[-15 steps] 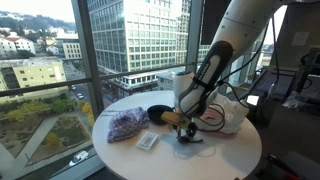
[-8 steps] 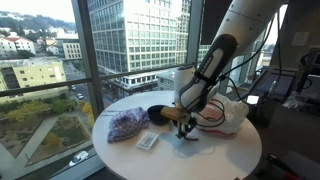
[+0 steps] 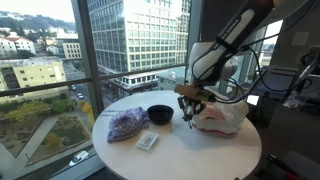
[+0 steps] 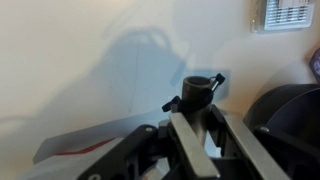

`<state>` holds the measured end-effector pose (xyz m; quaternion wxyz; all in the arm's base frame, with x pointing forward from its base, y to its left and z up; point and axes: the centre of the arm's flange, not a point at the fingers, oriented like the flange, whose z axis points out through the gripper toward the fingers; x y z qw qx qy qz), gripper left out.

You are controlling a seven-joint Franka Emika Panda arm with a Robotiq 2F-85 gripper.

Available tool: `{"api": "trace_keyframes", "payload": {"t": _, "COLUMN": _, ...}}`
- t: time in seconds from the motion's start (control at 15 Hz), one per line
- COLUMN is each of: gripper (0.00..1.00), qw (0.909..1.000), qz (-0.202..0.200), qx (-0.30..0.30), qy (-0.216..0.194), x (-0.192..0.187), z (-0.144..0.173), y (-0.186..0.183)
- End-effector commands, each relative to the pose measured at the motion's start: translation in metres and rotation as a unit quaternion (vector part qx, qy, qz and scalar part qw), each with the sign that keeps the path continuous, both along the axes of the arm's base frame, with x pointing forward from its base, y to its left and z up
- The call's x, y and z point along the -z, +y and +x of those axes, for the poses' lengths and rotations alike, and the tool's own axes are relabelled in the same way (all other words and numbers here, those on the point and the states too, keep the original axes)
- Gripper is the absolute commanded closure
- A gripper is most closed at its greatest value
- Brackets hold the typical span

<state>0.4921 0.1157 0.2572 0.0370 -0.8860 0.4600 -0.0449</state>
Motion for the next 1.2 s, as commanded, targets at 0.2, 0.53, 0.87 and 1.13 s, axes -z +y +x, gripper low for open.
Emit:
{"api": "trace_keyframes", "payload": {"t": 0.2, "gripper": 0.85, "qw": 0.9997, "qz": 0.015, "qx": -0.013, "qy": -0.014, "x": -0.066, "z": -0.016, "y": -0.071}}
{"api": "trace_keyframes", "payload": {"t": 0.53, "gripper": 0.84, "qw": 0.9951, "qz": -0.011, "qx": -0.099, "qy": -0.001, "x": -0.049, "z": -0.004, "y": -0.109}}
{"api": "trace_keyframes", "payload": {"t": 0.87, "gripper": 0.85, "qw": 0.9826, "qz": -0.014, "qx": -0.185, "qy": 0.01, "x": -0.025, "z": 0.009, "y": -0.138}}
{"api": "trace_keyframes", "payload": {"t": 1.13, "gripper": 0.85, "qw": 0.9709, "qz": -0.03, "qx": -0.237, "qy": 0.017, "x": -0.007, "z": 0.02, "y": -0.16}}
